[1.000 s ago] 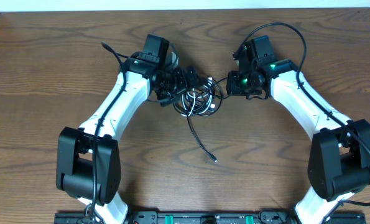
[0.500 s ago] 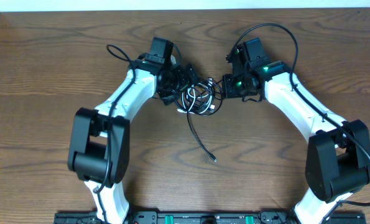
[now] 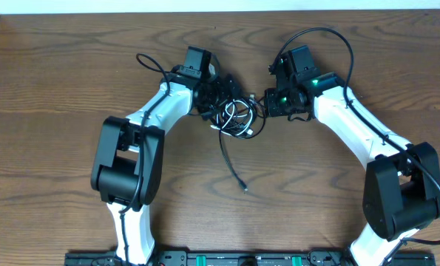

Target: Untangle cables

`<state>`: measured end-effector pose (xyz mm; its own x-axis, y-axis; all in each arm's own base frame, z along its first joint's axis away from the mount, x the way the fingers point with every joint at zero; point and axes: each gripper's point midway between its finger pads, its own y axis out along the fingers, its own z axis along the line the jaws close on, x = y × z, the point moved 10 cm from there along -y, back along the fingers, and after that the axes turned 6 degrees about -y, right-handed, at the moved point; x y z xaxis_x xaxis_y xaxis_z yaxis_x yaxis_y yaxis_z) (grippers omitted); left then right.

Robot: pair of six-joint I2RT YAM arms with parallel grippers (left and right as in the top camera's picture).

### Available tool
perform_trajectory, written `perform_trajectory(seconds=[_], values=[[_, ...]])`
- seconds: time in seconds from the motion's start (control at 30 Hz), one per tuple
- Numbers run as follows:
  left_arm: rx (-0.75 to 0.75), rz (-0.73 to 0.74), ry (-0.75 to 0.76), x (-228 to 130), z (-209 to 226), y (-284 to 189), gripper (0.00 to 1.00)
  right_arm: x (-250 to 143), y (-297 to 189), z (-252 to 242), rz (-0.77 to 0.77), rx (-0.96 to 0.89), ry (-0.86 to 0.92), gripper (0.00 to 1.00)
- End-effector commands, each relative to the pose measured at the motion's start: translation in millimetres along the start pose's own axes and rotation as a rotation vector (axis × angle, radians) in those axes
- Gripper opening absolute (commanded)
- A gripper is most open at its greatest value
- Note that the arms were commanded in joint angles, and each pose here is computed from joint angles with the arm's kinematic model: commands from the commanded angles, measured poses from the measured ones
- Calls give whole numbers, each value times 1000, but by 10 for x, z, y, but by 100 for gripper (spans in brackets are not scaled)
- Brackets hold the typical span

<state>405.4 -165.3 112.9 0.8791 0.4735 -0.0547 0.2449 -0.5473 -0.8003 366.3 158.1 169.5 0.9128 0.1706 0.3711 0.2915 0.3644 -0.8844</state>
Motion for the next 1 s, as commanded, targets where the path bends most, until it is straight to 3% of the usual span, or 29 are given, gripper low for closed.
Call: perform_trajectory(seconds=[0.0, 0.27, 0.47, 0.63, 0.8, 0.93, 0.97], values=[[37, 17, 20, -27, 56, 166, 53, 38, -49, 36, -22, -25, -30, 1], [49, 26, 224, 4, 109, 139, 8, 143, -148, -29, -78, -88, -25, 1], [72, 20, 240, 153, 268, 34, 8, 347, -528, 10, -172, -100, -92, 1], [90, 5, 276, 339, 462, -105, 8, 505, -1038, 63, -312, -216, -107, 1], [97, -28, 194, 561, 693, -285, 8, 561, -1645, 131, -499, -320, -97, 1], [23, 9, 92, 657, 831, -423, 8, 530, -1925, 242, -585, -250, -104, 1], [8, 15, 87, 664, 837, -436, 8, 526, -1925, 252, -584, -232, -93, 9]])
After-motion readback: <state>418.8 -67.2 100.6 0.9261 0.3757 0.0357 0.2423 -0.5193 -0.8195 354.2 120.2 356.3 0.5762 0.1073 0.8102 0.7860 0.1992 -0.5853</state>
